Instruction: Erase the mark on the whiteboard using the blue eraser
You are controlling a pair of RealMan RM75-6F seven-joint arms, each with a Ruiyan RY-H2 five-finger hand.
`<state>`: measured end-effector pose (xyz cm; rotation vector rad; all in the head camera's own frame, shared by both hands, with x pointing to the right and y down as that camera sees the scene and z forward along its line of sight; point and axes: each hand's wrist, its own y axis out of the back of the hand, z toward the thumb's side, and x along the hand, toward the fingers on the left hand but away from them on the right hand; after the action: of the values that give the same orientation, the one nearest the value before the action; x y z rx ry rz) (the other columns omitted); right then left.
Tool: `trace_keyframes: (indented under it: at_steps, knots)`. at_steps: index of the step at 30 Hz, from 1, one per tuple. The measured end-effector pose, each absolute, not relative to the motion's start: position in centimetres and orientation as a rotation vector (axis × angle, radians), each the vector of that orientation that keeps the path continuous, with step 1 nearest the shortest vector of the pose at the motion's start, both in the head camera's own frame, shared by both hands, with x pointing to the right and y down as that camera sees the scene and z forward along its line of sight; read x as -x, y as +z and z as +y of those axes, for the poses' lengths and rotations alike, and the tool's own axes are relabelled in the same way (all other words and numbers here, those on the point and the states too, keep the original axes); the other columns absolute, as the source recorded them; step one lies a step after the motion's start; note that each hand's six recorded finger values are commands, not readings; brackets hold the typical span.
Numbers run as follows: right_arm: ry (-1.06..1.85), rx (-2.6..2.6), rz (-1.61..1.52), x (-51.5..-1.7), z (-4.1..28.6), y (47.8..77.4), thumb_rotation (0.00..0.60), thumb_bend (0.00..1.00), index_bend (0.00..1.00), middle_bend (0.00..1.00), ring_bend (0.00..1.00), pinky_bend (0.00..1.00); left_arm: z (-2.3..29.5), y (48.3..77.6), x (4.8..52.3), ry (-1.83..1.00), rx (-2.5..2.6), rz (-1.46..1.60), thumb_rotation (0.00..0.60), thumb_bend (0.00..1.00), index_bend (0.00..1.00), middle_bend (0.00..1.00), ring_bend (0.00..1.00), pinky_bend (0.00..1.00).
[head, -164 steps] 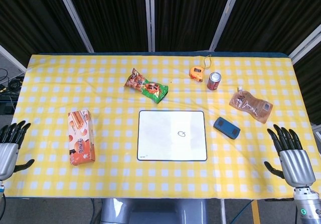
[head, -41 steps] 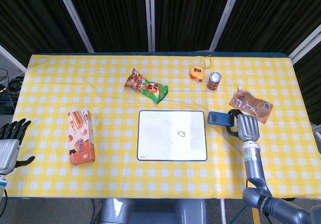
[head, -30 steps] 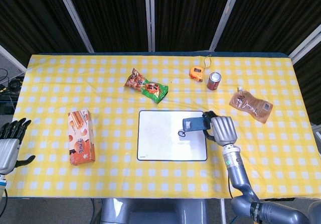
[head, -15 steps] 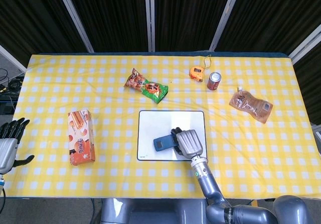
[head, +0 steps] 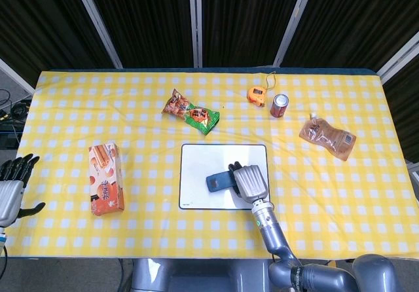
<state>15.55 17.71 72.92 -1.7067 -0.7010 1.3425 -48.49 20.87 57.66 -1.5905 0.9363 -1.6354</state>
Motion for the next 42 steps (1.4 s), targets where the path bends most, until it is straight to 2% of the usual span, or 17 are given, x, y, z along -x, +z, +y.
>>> trace_keyframes:
  at_steps: [17,25,32,42]
  knots:
    - [1.423,1.540,-0.666,-20.1,16.6,73.5,0.600,0.37,0.86,0.72,0.64,0.68,21.1,57.5,48.2,-1.626,1.596,0.935,0.600,0.18,0.00,0.00,0.00,0.00]
    - [1.438,1.422,-0.634,-21.9,15.1,72.8,0.600,0.37,0.86,0.72,0.64,0.68,21.0,57.5,48.1,-1.623,1.596,0.934,0.600,0.18,0.00,0.00,0.00,0.00]
    - [1.404,1.406,-0.599,-20.9,15.3,72.1,0.600,0.37,0.86,0.72,0.64,0.68,21.0,57.4,47.9,-1.617,1.599,0.933,0.600,0.18,0.00,0.00,0.00,0.00]
    - [1.361,1.574,-0.602,-17.2,18.0,73.1,0.600,0.36,0.86,0.72,0.64,0.68,21.0,57.3,47.8,-1.610,1.606,0.934,0.600,0.18,0.00,0.00,0.00,0.00]
